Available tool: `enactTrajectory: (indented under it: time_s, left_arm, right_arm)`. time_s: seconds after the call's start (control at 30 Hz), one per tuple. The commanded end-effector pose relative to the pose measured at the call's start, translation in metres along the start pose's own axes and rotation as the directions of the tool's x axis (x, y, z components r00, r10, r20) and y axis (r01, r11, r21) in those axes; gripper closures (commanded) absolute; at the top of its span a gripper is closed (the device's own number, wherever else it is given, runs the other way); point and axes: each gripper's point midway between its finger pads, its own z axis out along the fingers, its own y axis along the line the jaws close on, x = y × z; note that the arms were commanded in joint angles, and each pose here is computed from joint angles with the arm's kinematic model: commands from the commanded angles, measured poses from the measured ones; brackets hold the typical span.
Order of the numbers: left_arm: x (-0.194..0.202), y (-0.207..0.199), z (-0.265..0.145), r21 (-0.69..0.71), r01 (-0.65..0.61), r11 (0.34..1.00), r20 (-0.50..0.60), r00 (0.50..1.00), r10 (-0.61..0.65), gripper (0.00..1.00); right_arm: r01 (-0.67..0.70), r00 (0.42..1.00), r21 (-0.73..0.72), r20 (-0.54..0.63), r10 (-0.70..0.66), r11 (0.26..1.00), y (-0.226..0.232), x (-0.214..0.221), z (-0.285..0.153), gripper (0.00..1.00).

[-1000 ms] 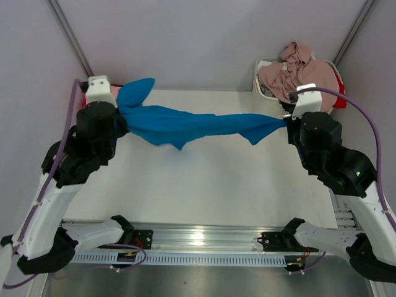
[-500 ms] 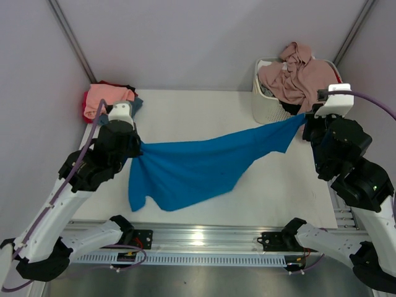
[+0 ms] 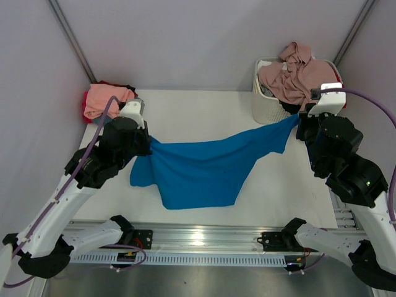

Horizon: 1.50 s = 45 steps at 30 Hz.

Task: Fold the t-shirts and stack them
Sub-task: Flatten out the tshirt

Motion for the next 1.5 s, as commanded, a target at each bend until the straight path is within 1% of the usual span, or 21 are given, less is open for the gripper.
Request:
enactTrajectory:
  time_s: [0.0,0.1,0.17,0.23,0.27,0.37,0.43,0.5,0.57,0.6,0.7,0.73,0.77,0.83,0.97,1.03,1.13,1.17,1.27,1.4,1.47]
  left_arm:
    - [-0.022,-0.041,0.002,0.189,-0.078,0.979,0.073,0.995,0.065,0.99]
    - [-0.014,-0.100,-0.022,0.462,-0.280,0.842,0.118,0.960,0.255,0.99]
    - [-0.001,-0.141,-0.050,0.585,-0.410,0.700,0.183,0.907,0.379,1.00]
    - [0.003,-0.154,-0.067,0.618,-0.493,0.612,0.243,0.861,0.448,1.00]
    - [-0.005,-0.167,-0.092,0.677,-0.501,0.539,0.292,0.855,0.428,0.99]
    - [-0.013,-0.172,-0.128,0.755,-0.492,0.434,0.336,0.858,0.388,0.99]
    - [-0.044,-0.169,-0.159,0.755,-0.514,0.407,0.431,0.857,0.283,0.99]
    - [-0.062,-0.147,-0.169,0.700,-0.530,0.478,0.504,0.841,0.196,0.99]
    - [-0.086,-0.127,-0.151,0.588,-0.501,0.635,0.563,0.817,0.122,0.98]
    - [-0.091,-0.105,-0.126,0.475,-0.444,0.759,0.551,0.823,0.137,0.96]
    - [-0.080,-0.067,-0.047,0.198,-0.294,0.935,0.374,0.905,0.205,0.96]
    - [-0.076,-0.050,-0.025,0.105,-0.243,0.964,0.305,0.931,0.201,0.96]
    - [-0.055,-0.040,-0.006,0.044,-0.206,0.978,0.195,0.961,0.194,0.97]
    - [-0.020,-0.031,0.039,-0.093,-0.227,0.969,0.040,0.972,0.232,0.98]
    - [0.033,-0.033,0.087,-0.157,-0.275,0.949,-0.110,0.959,0.259,0.99]
    - [0.041,-0.040,0.099,-0.144,-0.274,0.951,-0.119,0.959,0.258,0.98]
    - [0.065,-0.048,0.114,-0.114,-0.324,0.939,-0.181,0.936,0.301,0.81]
    - [0.068,-0.049,0.119,-0.130,-0.347,0.929,-0.195,0.927,0.319,0.55]
    - [0.069,-0.054,0.120,-0.155,-0.383,0.910,-0.198,0.915,0.352,0.30]
    - [0.053,-0.059,0.103,-0.156,-0.363,0.919,-0.142,0.929,0.343,0.25]
    - [0.047,-0.077,0.090,-0.080,-0.378,0.922,-0.078,0.925,0.373,0.24]
  right_arm:
    - [-0.040,0.999,0.002,0.017,0.040,0.999,-0.003,-0.005,-0.002,1.00]
    - [-0.048,0.999,0.000,0.023,0.048,0.999,-0.003,-0.007,-0.003,1.00]
    - [-0.052,0.998,-0.001,0.024,0.052,0.999,-0.002,-0.007,-0.003,1.00]
    - [-0.054,0.998,-0.006,0.024,0.054,0.999,0.000,-0.008,-0.002,1.00]
    - [-0.052,0.998,-0.006,0.022,0.052,0.999,0.000,-0.007,-0.001,1.00]
    - [-0.050,0.998,-0.004,0.022,0.050,0.999,0.001,-0.008,0.000,1.00]
    - [-0.042,0.999,-0.007,0.020,0.042,0.999,0.003,-0.008,0.002,1.00]
    - [-0.037,0.999,-0.007,0.018,0.037,0.999,0.005,-0.008,0.004,1.00]
    - [-0.032,0.999,-0.010,0.016,0.032,0.999,0.008,-0.008,0.007,1.00]
    - [-0.028,1.000,-0.016,0.014,0.028,0.999,0.010,-0.007,0.007,1.00]
    - [-0.022,1.000,-0.030,0.006,0.022,0.999,0.015,-0.005,0.011,1.00]
    - [-0.018,1.000,-0.035,0.001,0.018,0.999,0.018,-0.004,0.013,1.00]
    - [-0.015,1.000,-0.040,-0.002,0.015,0.999,0.020,-0.003,0.014,1.00]
    - [-0.012,1.000,-0.049,-0.009,0.012,0.999,0.024,-0.001,0.016,1.00]
    - [-0.009,1.000,-0.064,-0.023,0.008,0.998,0.030,0.006,0.018,1.00]
    - [-0.006,1.000,-0.066,-0.030,0.004,0.998,0.031,0.009,0.019,1.00]
    - [-0.006,0.999,-0.072,-0.036,0.004,0.997,0.031,0.012,0.018,1.00]
    - [-0.006,0.999,-0.076,-0.038,0.003,0.997,0.032,0.013,0.018,1.00]
    - [0.004,0.999,-0.077,-0.046,-0.007,0.997,0.033,0.016,0.019,1.00]
    - [0.025,0.998,-0.078,-0.050,-0.029,0.997,0.033,0.018,0.020,1.00]
    - [0.035,0.998,-0.078,-0.054,-0.039,0.996,0.034,0.021,0.022,1.00]
